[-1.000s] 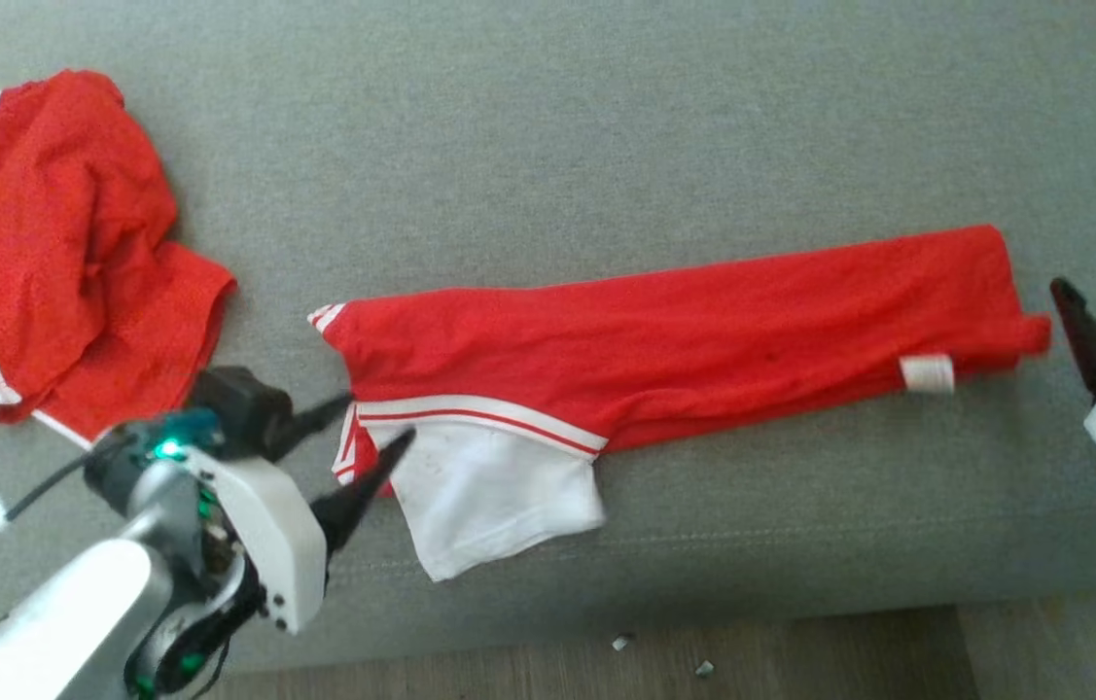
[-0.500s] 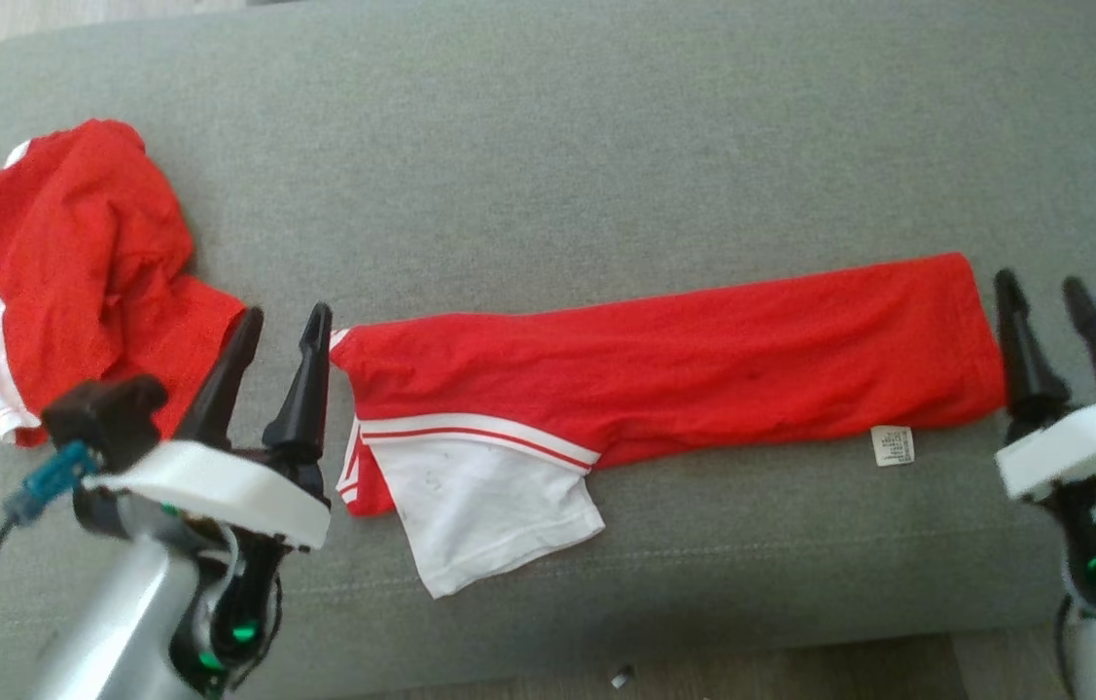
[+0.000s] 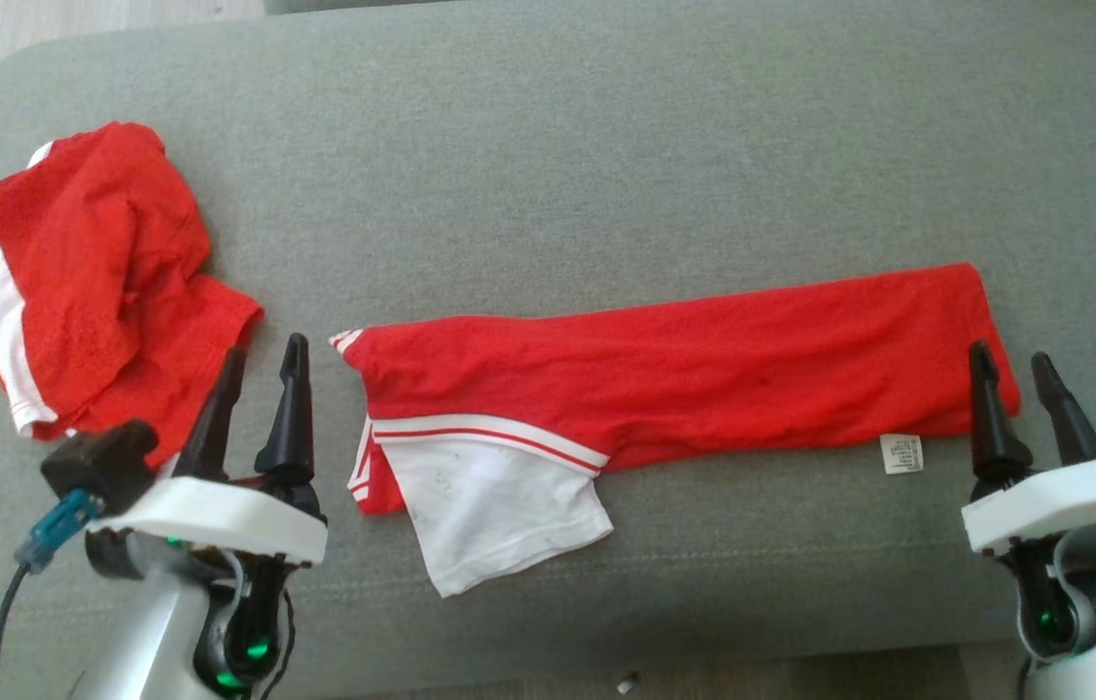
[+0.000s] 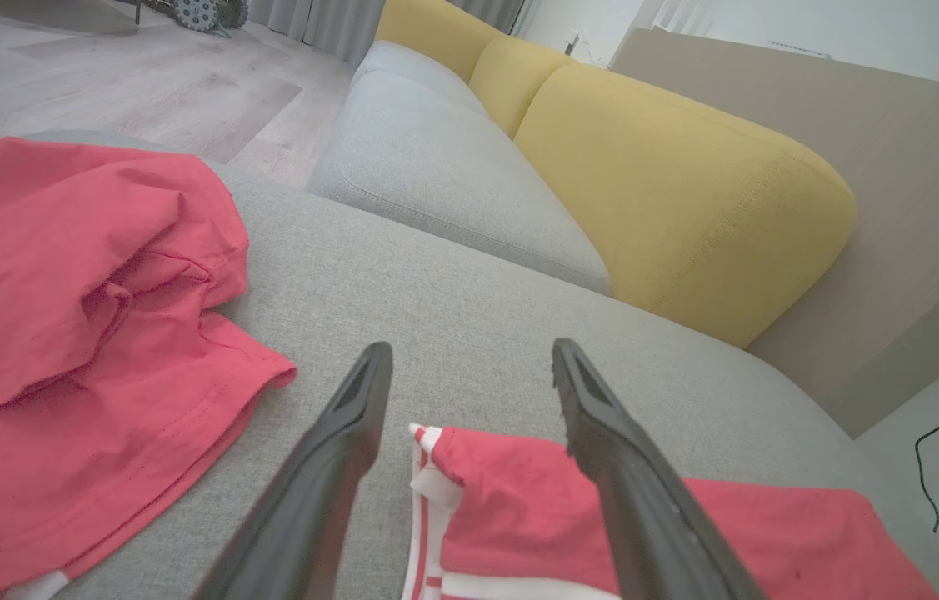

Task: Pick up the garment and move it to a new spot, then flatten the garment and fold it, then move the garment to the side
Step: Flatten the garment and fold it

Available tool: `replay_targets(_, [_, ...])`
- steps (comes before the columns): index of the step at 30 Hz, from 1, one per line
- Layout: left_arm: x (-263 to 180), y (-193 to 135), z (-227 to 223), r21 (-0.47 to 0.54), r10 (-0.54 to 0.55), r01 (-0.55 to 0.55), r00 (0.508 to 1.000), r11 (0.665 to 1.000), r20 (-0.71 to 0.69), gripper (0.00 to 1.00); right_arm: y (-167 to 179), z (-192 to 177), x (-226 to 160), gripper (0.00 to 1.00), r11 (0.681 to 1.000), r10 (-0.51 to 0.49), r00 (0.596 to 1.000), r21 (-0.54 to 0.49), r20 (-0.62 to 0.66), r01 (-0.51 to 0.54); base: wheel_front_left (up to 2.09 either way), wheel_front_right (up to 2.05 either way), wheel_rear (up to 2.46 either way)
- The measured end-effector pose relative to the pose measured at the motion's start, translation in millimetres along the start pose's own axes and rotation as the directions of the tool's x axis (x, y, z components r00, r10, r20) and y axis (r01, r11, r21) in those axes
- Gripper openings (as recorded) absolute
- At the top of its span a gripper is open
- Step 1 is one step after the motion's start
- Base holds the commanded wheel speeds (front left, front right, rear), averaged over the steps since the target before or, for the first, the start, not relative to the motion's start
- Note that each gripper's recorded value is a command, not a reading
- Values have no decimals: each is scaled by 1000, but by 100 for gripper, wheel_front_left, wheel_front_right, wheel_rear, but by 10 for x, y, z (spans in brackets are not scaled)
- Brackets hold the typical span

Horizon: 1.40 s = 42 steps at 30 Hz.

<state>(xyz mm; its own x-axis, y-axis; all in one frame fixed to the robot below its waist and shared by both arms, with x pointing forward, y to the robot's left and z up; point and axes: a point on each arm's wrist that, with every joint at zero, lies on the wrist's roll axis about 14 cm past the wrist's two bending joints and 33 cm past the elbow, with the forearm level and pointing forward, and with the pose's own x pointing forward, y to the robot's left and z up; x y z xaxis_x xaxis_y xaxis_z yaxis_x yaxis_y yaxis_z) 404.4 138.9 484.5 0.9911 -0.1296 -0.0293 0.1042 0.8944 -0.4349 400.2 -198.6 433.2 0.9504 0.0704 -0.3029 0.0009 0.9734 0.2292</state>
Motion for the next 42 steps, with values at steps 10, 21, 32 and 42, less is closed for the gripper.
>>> replay_targets(10, [21,94,-257,13,14,-13,998,1000,-55,100,-385,-186,305,100,988,-124,988,84,-94,132,0,0,0])
replay_targets(21, [206,262,-315,24,45,-44,997,999,-61,100,-569,-435,695,100,984,-169,955,15,-242,177,0,0,0])
replay_targets(32, [296,376,-313,22,78,-77,996,997,-50,100,-541,-632,823,100,989,-150,921,-47,-359,142,0,0,0])
replay_targets(42, [300,325,-224,19,63,-62,998,998,-25,100,-539,-568,745,0,991,-136,919,-60,-369,123,0,0,0])
